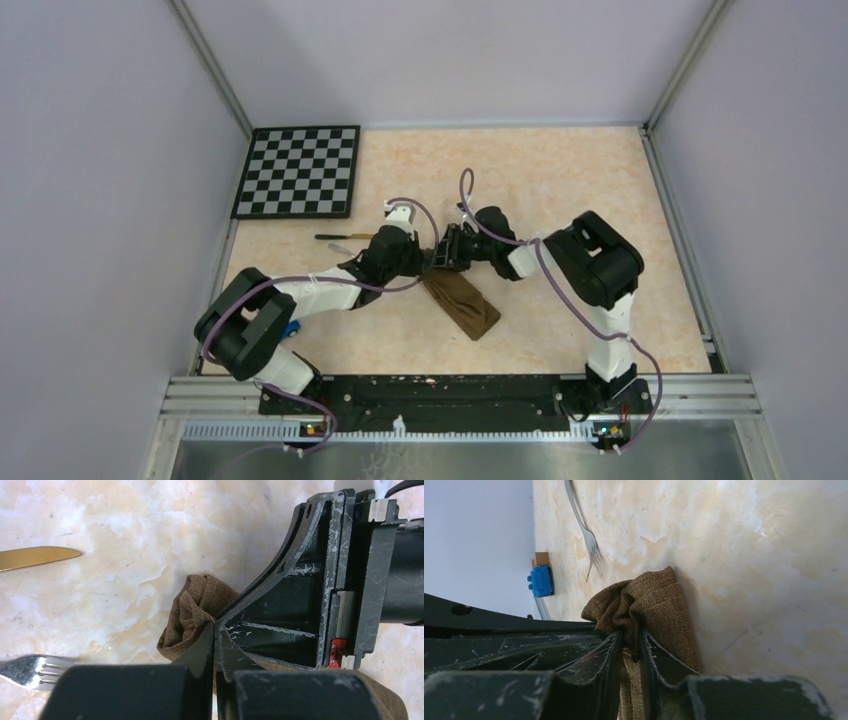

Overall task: Fold the napkin into a case and place the utensils inside
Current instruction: Stuff the top corner of the smaller-rectangle-folded napkin into the folded napkin.

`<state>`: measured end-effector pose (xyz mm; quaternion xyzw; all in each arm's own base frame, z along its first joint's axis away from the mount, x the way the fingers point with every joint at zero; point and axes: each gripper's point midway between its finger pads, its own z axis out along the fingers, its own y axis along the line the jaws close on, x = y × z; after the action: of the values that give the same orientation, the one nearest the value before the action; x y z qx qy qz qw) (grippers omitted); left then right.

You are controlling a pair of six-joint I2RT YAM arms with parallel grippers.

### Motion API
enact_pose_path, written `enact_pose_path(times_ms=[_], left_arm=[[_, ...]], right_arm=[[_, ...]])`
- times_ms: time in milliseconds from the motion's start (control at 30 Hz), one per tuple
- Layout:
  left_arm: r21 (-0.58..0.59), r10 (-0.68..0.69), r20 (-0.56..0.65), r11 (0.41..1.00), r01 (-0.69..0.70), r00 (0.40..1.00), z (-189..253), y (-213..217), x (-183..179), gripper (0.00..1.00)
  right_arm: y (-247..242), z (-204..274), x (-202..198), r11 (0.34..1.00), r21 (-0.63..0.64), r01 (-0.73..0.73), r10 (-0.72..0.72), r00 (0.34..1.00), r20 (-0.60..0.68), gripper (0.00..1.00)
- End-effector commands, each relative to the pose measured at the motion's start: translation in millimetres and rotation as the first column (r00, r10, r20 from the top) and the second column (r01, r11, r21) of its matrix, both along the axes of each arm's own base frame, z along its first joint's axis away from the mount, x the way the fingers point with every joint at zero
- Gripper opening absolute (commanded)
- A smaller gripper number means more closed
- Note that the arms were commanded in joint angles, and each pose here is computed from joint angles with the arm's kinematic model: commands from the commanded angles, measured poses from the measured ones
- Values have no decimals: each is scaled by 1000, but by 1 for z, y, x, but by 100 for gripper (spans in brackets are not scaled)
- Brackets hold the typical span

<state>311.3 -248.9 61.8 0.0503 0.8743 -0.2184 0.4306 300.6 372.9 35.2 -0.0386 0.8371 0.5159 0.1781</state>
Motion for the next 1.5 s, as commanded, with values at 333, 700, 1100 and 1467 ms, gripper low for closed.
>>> enact_pose_path(times_ms=[333, 700, 1100, 1467], left_arm=[[-99, -79, 79, 991, 86, 994, 25, -22, 0, 0], [-122, -86, 78, 988, 96, 993, 27, -24, -3, 0], [-173, -54, 48, 983, 61, 997, 22, -25, -3, 0], [-121, -44, 62, 991, 51, 997, 21, -12, -2, 0]], right_arm=[[-27, 61, -15, 997, 70, -33, 23, 991, 131, 38], [-20, 43, -7, 997, 77, -9, 0, 994, 111, 17], [-8, -1, -7, 1000, 7, 13, -13, 997, 71, 25], [-51, 44, -16, 1000, -6, 12, -11, 992, 123, 38]])
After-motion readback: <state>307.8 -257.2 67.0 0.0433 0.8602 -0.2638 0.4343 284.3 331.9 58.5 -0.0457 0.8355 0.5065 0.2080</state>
